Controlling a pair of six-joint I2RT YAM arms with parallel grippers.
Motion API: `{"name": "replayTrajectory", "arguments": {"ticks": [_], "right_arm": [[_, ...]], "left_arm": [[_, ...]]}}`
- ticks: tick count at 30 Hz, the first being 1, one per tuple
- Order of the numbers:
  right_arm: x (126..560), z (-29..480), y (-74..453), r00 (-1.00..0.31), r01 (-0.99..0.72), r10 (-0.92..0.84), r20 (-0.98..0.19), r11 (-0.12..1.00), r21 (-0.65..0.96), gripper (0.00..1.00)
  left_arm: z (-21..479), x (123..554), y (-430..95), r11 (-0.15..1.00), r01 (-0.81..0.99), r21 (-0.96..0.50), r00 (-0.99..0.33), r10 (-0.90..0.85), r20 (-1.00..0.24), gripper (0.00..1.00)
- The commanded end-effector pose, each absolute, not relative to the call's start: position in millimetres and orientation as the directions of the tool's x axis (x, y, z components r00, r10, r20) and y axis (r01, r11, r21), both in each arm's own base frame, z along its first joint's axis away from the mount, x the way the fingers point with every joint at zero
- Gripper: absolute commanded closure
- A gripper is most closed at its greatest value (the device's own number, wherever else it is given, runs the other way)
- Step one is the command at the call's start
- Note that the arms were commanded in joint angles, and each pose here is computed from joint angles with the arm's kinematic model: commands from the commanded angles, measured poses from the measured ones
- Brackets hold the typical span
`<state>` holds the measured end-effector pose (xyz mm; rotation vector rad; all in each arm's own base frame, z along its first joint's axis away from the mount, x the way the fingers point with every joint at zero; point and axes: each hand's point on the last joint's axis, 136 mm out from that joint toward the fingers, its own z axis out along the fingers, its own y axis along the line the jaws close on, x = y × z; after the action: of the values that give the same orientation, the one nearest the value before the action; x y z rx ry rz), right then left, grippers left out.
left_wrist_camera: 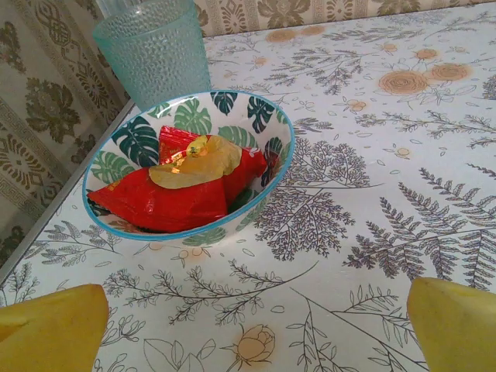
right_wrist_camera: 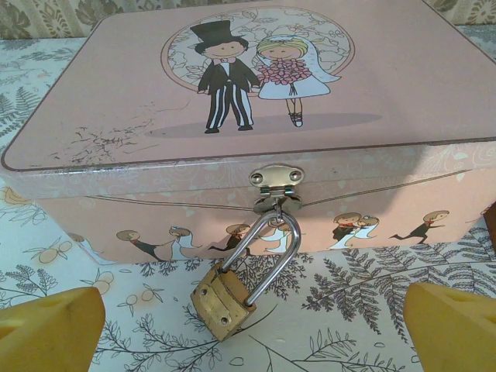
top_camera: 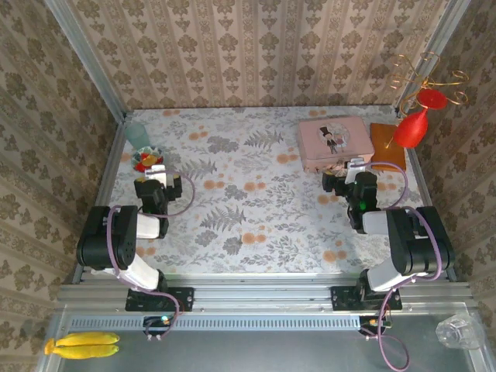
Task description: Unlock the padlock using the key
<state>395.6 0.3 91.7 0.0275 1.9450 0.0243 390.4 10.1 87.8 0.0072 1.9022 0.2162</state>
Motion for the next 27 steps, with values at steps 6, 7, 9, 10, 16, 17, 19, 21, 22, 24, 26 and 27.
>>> {"name": "replayTrajectory", "arguments": {"ticks": [6, 7, 9, 10, 16, 17, 19, 21, 22, 24, 26, 27], "right_arm": [[401.0, 97.2, -2.2, -0.354, 0.026, 0.028, -0.935, 0.999, 0.020, 0.00], [400.9, 97.1, -2.2, -0.354, 0.026, 0.028, -0.935, 0.999, 0.020, 0.00], [401.0, 97.2, -2.2, -0.353, 0.026, 0.028, -0.935, 0.999, 0.020, 0.00], [400.8, 96.9, -2.0, -0.354, 0.025, 0.028, -0.935, 0.999, 0.020, 0.00], [401.2, 97.5, -1.9, -0.353, 0.024, 0.028, -0.935, 0.999, 0.021, 0.00], [401.2, 97.5, -1.9, -0.353, 0.024, 0.028, -0.935, 0.999, 0.021, 0.00], [400.6, 96.6, -1.8, -0.355, 0.024, 0.030, -0.934, 0.999, 0.022, 0.00], [401.1, 97.3, -1.9, -0.353, 0.025, 0.030, -0.935, 0.999, 0.022, 0.00], [400.9, 97.0, -1.8, -0.354, 0.024, 0.031, -0.935, 0.999, 0.024, 0.00], [400.9, 96.9, -2.1, -0.355, 0.023, 0.032, -0.934, 0.999, 0.026, 0.00], [400.7, 97.1, -2.2, -0.354, 0.024, 0.032, -0.935, 0.999, 0.025, 0.00], [400.6, 97.3, -2.2, -0.353, 0.023, 0.031, -0.935, 0.999, 0.025, 0.00]], "left_arm": [[100.1, 395.8, 10.7, 0.980, -0.110, 0.163, -0.306, 0.123, -0.944, 0.00], [100.1, 395.8, 10.6, 0.981, -0.109, 0.163, -0.306, 0.123, -0.944, 0.00], [100.1, 395.9, 10.8, 0.980, -0.110, 0.163, -0.306, 0.123, -0.944, 0.00], [100.3, 395.9, 10.5, 0.981, -0.109, 0.163, -0.306, 0.123, -0.944, 0.00], [100.0, 395.8, 10.8, 0.980, -0.110, 0.163, -0.307, 0.122, -0.944, 0.00], [100.0, 396.0, 10.7, 0.980, -0.110, 0.163, -0.307, 0.122, -0.944, 0.00], [100.4, 396.1, 10.5, 0.981, -0.109, 0.161, -0.305, 0.121, -0.944, 0.00], [100.4, 396.2, 10.4, 0.981, -0.109, 0.161, -0.305, 0.122, -0.944, 0.00], [100.1, 396.2, 10.5, 0.981, -0.109, 0.162, -0.306, 0.122, -0.944, 0.00], [100.7, 396.3, 10.4, 0.981, -0.110, 0.161, -0.304, 0.122, -0.945, 0.00], [100.5, 396.0, 10.6, 0.980, -0.111, 0.163, -0.304, 0.123, -0.945, 0.00], [100.9, 395.5, 10.4, 0.979, -0.116, 0.169, -0.302, 0.127, -0.945, 0.00]]}}
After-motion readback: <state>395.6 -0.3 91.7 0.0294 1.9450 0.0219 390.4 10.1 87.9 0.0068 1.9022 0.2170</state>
